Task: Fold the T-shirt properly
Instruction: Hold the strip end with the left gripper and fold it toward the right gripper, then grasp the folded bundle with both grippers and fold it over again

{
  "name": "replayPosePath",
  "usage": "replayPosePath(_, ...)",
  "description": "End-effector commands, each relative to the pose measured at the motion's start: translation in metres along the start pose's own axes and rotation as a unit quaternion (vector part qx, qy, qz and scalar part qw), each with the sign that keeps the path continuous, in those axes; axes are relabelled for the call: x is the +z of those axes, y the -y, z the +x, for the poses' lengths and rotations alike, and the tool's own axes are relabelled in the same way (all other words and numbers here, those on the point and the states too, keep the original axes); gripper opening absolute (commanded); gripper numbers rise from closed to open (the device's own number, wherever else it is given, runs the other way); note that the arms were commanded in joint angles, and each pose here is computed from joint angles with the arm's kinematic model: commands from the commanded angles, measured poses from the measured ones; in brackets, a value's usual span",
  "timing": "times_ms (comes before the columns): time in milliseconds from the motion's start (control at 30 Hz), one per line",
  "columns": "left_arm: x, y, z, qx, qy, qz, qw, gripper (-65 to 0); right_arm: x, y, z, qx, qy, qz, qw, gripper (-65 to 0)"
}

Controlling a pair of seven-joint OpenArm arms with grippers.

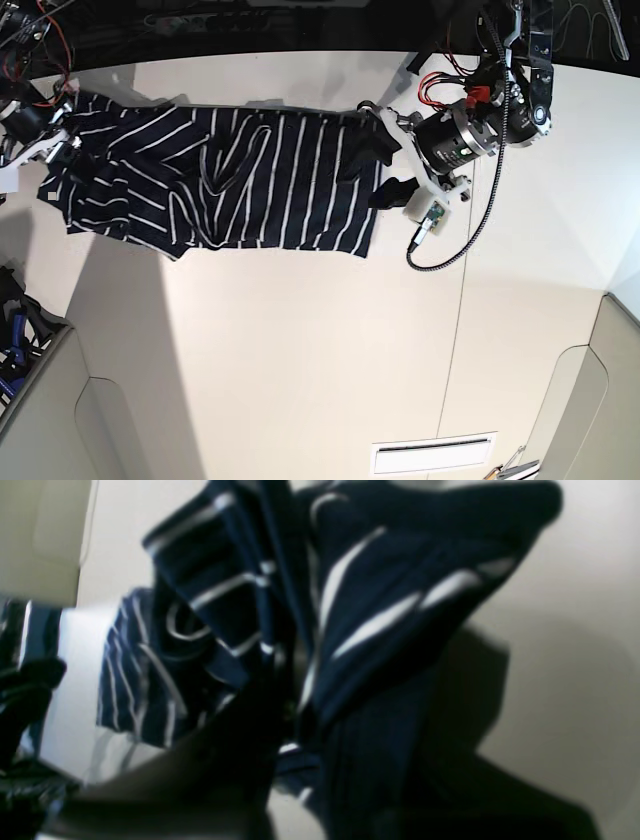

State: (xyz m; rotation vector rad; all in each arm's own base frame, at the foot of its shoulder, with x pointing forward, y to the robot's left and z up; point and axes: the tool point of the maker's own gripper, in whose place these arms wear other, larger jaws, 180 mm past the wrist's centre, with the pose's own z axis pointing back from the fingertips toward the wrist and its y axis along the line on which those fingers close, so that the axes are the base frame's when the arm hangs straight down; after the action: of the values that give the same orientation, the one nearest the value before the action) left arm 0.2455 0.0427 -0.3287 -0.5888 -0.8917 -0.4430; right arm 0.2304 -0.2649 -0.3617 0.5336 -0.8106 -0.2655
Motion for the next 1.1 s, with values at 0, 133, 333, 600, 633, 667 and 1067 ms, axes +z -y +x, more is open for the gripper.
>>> replayPosePath(0,0.005,-0.002,0.01,0.001,0.022,0.003,1.0,-26.5,0.01,-0.002,0.029,0.022,0.037,0.004,0.9991,-65.0)
replayPosePath(133,0.017,-0.019,0.003,0.015,0.019,0.033,0.999,-26.5,0.028,-0.001,0.065,0.063,0.069,-0.014,0.9955,-65.0)
replayPosePath(333,0.025,-0.023,-0.013,0.031,0.005,0.046,0.998,-26.5,0.033,-0.038,0.109,0.131,0.121,0.002,0.9839,-65.0)
replayPosePath(600,0.027,-0.021,-0.021,0.038,-0.004,0.045,0.998,-26.5,-0.015,-0.109,0.108,0.167,0.12,0.068,0.9762,-65.0)
replayPosePath(633,0.027,-0.021,-0.022,0.038,-0.004,0.045,0.998,-26.5,-0.026,-0.121,0.101,0.168,0.111,0.083,0.976,-65.0)
replayPosePath(667,0.027,-0.021,-0.021,0.038,-0.003,0.045,0.998,-26.5,-0.037,-0.133,0.093,0.169,0.101,0.094,0.9759,-65.0)
replayPosePath(1067,0.026,-0.019,-0.02,0.041,0.0,0.041,0.998,-26.5,-0.136,-0.226,-0.027,0.247,-0.061,0.141,0.9567,-47.2)
